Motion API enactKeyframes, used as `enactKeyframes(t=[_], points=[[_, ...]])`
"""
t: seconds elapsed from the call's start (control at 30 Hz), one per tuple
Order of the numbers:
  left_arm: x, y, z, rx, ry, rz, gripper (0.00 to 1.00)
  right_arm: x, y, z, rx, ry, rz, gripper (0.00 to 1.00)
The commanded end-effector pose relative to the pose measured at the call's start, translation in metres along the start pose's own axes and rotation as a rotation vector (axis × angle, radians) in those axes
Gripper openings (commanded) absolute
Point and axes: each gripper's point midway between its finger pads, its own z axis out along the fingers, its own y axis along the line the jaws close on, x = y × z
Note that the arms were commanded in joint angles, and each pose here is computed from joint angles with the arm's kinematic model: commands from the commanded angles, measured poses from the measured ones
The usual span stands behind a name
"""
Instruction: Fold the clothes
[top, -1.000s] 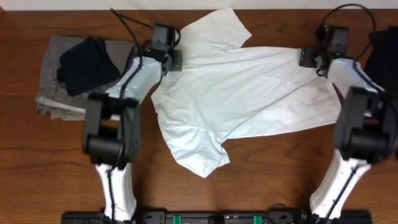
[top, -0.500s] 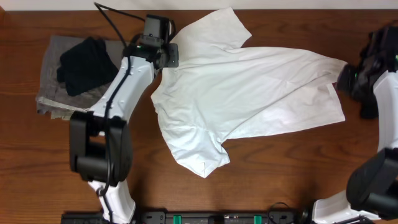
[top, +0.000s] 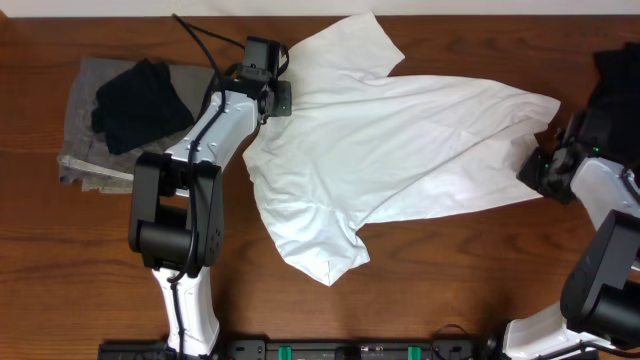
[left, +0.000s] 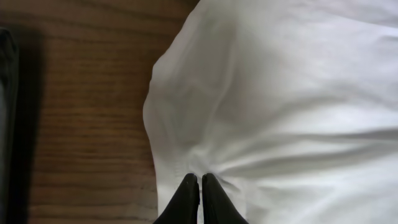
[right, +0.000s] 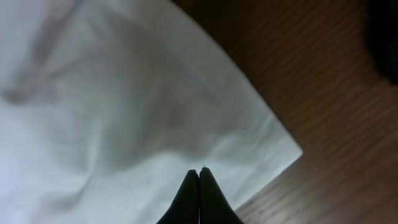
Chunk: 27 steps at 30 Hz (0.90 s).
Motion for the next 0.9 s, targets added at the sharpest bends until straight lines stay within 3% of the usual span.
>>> enactKeyframes(t=[0.0, 0.33, 0.63, 0.87], points=[[0.007, 0.003, 0.005, -0.009, 0.018, -0.009, 0.07, 0.005, -0.014, 0.007, 0.048, -0.016, 0.003, 0.01], [0.007, 0.003, 0.005, -0.009, 0.019, -0.009, 0.07, 0.024, -0.013, 0.027, 0.003, -0.031, 0.037, 0.01], [0.011, 0.004, 0.005, -0.013, 0.034, -0.008, 0.07, 0.071, -0.117, 0.011, 0.384, 0.113, 0.356, 0.01], [0.012, 0.004, 0.005, -0.013, 0.038, -0.008, 0.07, 0.092, -0.146, 0.005, 0.38, 0.202, 0.496, 0.01]])
